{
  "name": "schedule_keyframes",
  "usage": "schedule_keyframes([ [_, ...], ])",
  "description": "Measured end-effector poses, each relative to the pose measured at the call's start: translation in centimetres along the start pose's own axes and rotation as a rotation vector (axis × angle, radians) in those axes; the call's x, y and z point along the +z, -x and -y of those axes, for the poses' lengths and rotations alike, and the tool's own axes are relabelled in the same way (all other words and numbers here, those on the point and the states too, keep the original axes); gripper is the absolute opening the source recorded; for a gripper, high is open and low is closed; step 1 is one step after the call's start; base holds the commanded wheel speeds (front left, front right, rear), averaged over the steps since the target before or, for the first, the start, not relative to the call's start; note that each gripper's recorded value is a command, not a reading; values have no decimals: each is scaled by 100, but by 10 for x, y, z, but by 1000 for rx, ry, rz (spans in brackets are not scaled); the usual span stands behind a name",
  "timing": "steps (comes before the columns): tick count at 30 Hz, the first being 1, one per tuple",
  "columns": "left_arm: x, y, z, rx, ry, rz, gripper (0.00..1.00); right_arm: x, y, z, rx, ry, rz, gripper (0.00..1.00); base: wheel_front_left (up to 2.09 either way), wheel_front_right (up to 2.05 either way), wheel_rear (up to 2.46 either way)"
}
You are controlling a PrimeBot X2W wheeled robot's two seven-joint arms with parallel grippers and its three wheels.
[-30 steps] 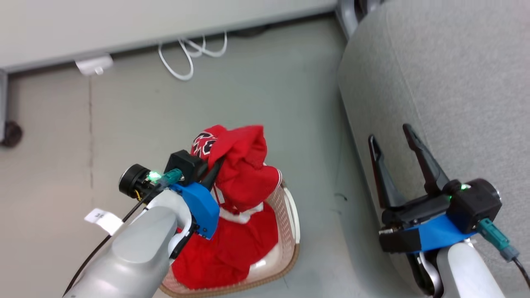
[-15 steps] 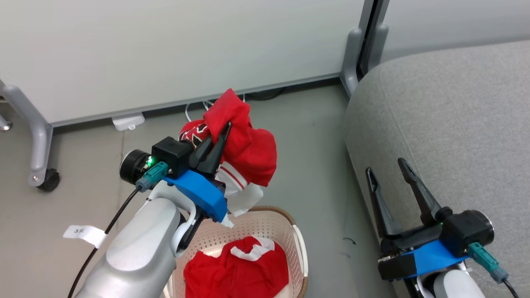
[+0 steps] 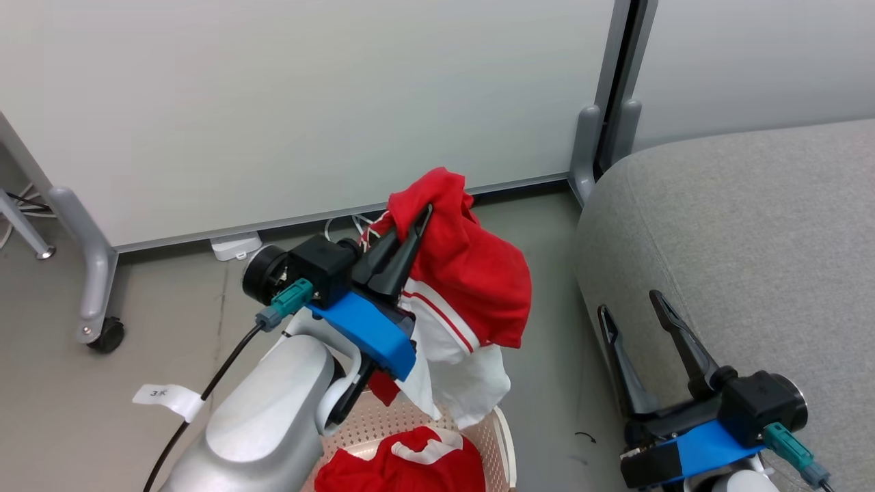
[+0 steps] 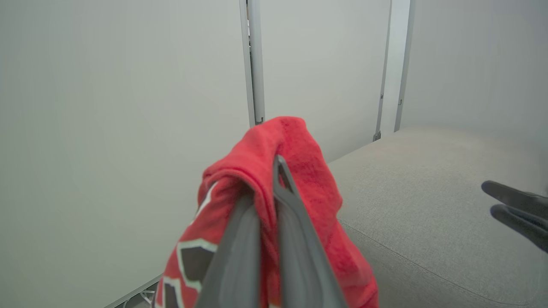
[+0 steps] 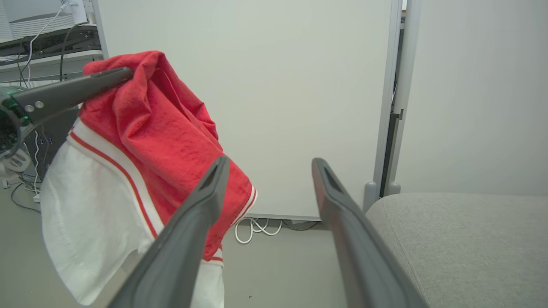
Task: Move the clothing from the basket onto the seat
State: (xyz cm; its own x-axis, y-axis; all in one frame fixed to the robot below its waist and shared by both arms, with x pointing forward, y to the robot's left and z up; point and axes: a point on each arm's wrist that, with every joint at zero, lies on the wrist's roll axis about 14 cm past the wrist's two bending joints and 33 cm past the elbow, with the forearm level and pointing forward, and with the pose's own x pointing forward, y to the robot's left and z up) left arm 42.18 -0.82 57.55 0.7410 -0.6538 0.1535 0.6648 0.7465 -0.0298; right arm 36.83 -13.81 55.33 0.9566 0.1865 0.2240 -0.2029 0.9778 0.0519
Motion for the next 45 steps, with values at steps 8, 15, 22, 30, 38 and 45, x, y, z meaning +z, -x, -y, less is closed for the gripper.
schedule_keyframes([
  [8,2,3,10,-27,16,3,0,1,0,-11,37,11,4,100,0,0,0],
  [15,3,2,10,-32,14,2,0,12,-15,-36,174,99,36,100,0,0,0],
  [22,1,0,9,-35,17,-4,0,11,-36,-69,337,213,40,100,0,0,0],
  [30,-1,-1,12,-44,16,-10,0,-16,-57,-85,429,320,-35,100,0,0,0],
  [38,-4,-2,21,-67,17,-18,0,-30,-78,-90,439,346,-81,100,0,0,0],
  [45,-4,-1,28,-85,17,-22,0,-38,-88,-90,426,336,-120,0,0,0,0],
])
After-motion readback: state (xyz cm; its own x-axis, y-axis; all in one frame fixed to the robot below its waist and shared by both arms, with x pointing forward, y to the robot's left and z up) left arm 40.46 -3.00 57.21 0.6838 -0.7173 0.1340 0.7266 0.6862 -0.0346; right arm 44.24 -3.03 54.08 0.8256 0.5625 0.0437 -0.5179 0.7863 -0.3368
